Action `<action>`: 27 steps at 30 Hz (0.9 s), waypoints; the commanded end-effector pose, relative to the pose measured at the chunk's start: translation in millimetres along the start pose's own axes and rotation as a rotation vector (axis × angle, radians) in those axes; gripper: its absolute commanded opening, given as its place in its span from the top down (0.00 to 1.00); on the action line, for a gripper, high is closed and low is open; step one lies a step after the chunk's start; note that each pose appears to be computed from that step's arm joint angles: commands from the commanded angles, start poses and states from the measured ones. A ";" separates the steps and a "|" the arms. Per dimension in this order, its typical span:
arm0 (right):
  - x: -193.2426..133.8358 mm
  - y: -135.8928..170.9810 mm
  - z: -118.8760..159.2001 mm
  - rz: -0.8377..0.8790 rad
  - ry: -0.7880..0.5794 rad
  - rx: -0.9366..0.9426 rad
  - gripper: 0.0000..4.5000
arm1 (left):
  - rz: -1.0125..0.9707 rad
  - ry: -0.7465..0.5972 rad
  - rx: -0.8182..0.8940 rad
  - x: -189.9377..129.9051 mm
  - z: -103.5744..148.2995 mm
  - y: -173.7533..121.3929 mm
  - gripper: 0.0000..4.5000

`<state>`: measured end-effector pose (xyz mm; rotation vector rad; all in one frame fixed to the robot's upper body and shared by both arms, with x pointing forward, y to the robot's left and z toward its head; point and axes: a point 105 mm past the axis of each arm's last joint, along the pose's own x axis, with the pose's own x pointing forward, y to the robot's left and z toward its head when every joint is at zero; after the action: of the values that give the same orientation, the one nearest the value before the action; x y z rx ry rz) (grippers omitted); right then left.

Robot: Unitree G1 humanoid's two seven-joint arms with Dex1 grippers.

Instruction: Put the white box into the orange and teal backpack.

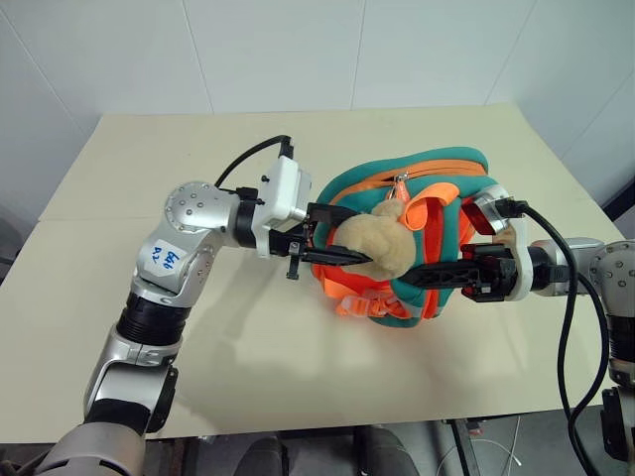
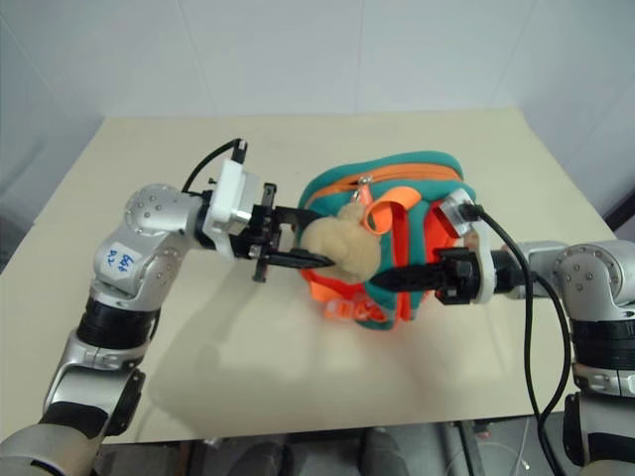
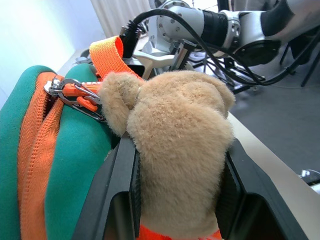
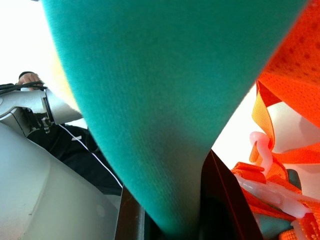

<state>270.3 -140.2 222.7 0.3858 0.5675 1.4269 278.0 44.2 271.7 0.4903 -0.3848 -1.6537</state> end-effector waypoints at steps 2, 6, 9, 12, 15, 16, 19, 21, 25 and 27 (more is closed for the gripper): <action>3.6 6.7 2.3 0.033 0.005 -0.025 0.87 | 0.011 -0.025 -0.008 -24.4 17.1 4.5 0.68; 3.7 6.6 2.2 0.034 0.003 -0.026 0.87 | 0.088 -0.026 -0.040 -54.9 29.7 17.3 0.68; 3.7 6.5 2.1 0.033 0.002 -0.026 0.87 | 0.160 0.001 -0.071 -79.5 33.5 27.7 0.68; 4.0 6.3 1.8 0.033 0.000 -0.025 0.87 | 0.211 0.036 -0.132 -104.0 27.7 31.6 0.68; 4.0 6.3 1.6 0.032 -0.002 -0.025 0.87 | 0.257 0.118 -0.218 -124.5 6.6 31.2 0.68; 3.9 6.4 1.7 0.032 -0.003 -0.025 0.87 | 0.262 0.136 -0.237 -128.2 1.4 30.3 0.68; 3.3 6.6 1.9 0.028 -0.005 -0.025 0.87 | 0.323 0.192 -0.298 -142.8 -33.5 27.9 0.68; 2.9 7.1 2.1 0.027 -0.006 -0.025 0.87 | 0.347 0.252 -0.327 -148.4 -57.3 24.4 0.68; 0.6 8.5 3.7 0.016 -0.012 -0.027 0.87 | 0.330 0.343 -0.415 -147.7 -105.1 10.7 0.68; -1.3 9.2 6.1 0.011 -0.020 -0.029 0.87 | 0.356 0.315 -0.448 -141.1 -121.8 11.9 0.68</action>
<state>269.2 -134.6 222.3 0.3923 0.5648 1.4388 357.2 174.4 203.6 0.3131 0.0645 -1.3205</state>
